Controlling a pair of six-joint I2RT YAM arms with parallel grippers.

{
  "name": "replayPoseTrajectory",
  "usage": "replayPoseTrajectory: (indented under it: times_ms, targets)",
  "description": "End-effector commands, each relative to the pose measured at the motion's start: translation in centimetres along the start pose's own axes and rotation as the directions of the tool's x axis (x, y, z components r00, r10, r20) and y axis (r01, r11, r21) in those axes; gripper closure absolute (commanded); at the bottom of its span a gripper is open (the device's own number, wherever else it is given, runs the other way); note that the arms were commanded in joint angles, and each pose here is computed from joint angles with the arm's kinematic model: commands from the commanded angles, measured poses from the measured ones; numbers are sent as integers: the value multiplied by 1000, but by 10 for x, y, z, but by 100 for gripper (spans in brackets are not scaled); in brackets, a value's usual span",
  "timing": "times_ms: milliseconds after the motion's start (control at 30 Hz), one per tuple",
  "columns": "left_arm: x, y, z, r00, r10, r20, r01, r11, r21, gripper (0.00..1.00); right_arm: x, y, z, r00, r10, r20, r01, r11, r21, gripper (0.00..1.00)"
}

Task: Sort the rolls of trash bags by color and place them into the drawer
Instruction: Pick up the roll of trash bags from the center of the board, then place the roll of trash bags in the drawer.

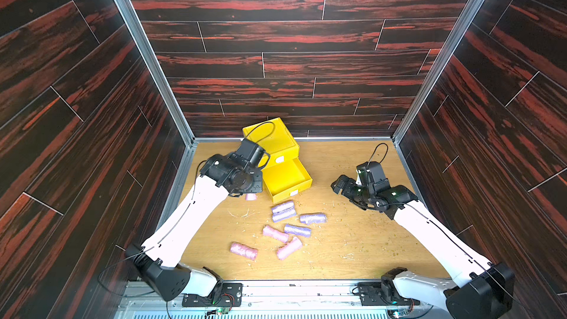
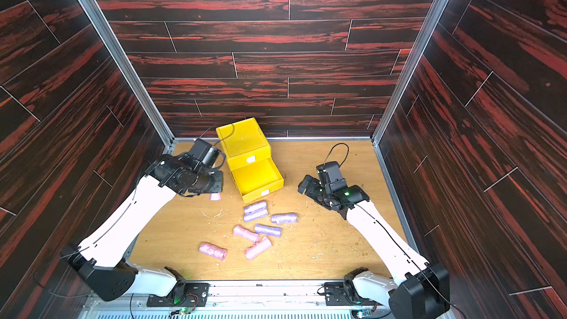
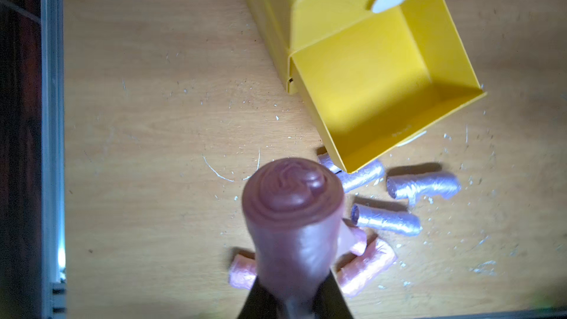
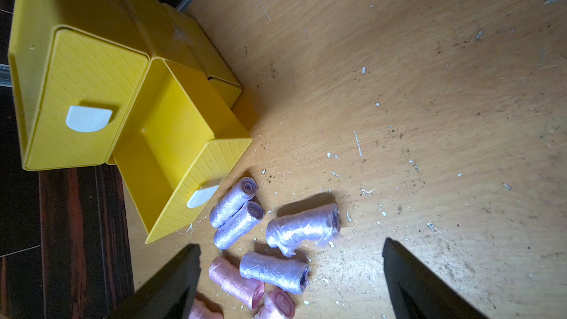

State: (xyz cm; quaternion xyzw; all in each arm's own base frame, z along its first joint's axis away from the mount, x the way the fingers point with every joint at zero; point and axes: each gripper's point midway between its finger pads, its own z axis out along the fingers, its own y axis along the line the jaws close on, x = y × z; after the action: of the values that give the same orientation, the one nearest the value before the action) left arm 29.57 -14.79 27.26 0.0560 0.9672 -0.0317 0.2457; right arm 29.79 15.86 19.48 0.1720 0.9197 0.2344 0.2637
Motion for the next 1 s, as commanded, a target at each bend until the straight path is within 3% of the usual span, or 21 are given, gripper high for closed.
replayPoseTrajectory:
  times_ms: [0, 100, 267, 400, 533, 600, 833, 967]
  targets:
    - [-20, -4, -11, 944, 329, 37, -327, 944, -49, 88, -5, -2, -6, 1000, -1, 20, 1, 1000, 14, 4]
    - [-40, -17, -9, 870, 489, 61, -487, 872, -46, 88, -5, -3, -6, 1000, -5, 21, 4, 1000, 24, 4]
    - [-56, -54, 4, 721, 685, 104, -692, 720, 58, 88, -6, -6, -6, 1000, -9, 25, 8, 999, 38, 3]
    - [-64, -75, 35, 633, 771, 68, -774, 629, 80, 88, -5, -10, -7, 1000, -11, 27, 10, 999, 48, 3]
    - [-73, -91, 72, 534, 845, 4, -845, 534, 10, 85, -7, -12, -8, 999, -11, 32, 10, 998, 55, 3]
    - [-77, -96, 88, 517, 856, -11, -856, 517, -22, 84, -7, -14, -8, 999, -12, 33, 9, 998, 62, 4]
    - [-95, -97, 133, 533, 845, -47, -841, 523, -139, 82, -6, -18, -7, 999, -10, 30, 8, 998, 67, 3]
    - [-102, -84, 153, 497, 859, -120, -851, 457, -258, 82, -5, -18, -6, 1000, -11, 25, 9, 998, 66, 3]
